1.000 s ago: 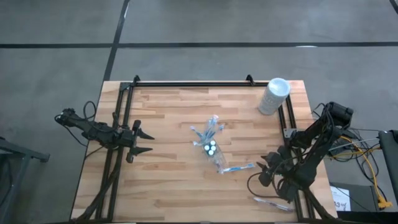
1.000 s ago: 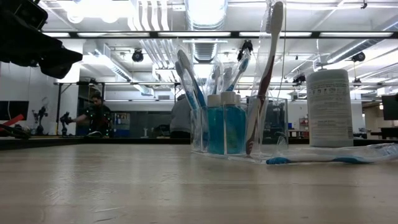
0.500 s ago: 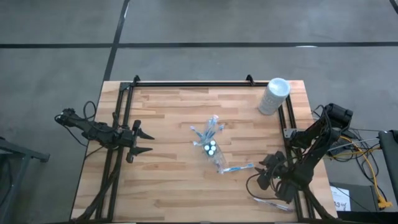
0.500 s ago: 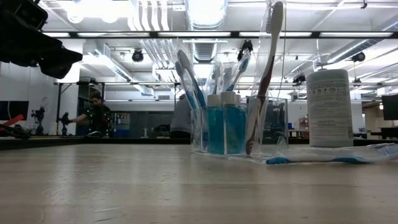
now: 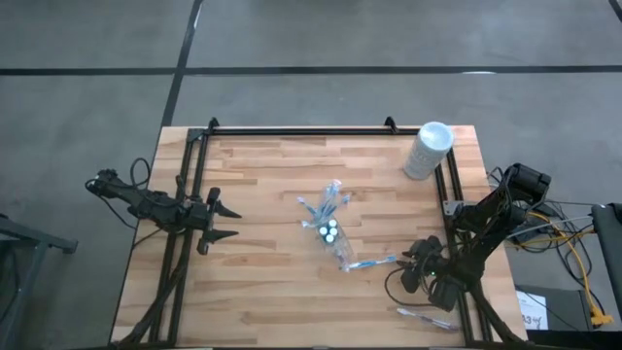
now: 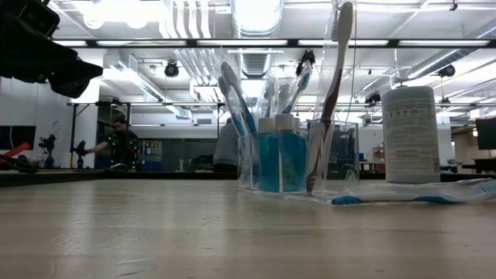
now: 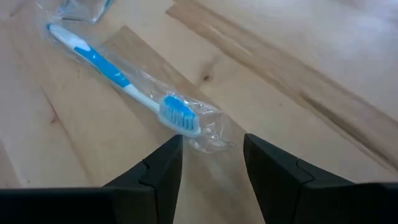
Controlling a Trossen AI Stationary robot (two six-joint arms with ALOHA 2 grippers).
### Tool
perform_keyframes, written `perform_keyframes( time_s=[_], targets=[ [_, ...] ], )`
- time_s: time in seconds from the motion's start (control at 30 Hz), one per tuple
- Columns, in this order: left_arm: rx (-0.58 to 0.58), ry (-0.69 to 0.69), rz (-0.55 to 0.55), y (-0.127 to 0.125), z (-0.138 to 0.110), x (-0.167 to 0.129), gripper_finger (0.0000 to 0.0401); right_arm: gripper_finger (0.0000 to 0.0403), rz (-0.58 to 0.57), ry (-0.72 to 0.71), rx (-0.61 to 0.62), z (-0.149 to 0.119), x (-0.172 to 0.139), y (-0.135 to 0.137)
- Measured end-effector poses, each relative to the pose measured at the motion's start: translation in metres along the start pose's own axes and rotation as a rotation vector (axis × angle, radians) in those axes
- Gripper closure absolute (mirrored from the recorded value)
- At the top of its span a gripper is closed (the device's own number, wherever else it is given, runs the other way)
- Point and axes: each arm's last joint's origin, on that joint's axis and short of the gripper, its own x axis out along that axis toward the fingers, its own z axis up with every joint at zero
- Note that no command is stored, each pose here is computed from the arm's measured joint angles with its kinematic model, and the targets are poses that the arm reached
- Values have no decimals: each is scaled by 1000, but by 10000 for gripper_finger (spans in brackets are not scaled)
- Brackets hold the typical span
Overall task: Pick & Place toothbrushing station
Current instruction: Put the blue toothbrush into the left section of the transparent organizer
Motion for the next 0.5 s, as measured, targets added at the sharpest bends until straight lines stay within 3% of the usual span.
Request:
perform_keyframes(
  time_s=[0.27,0.5],
  targets=[
    [0,0,0,0,0,0,174,243,9,-1,-5,-2,4,-6],
    [0,0,0,0,0,0,174,275,2,-3,-15,-2,5,-8]
  ],
)
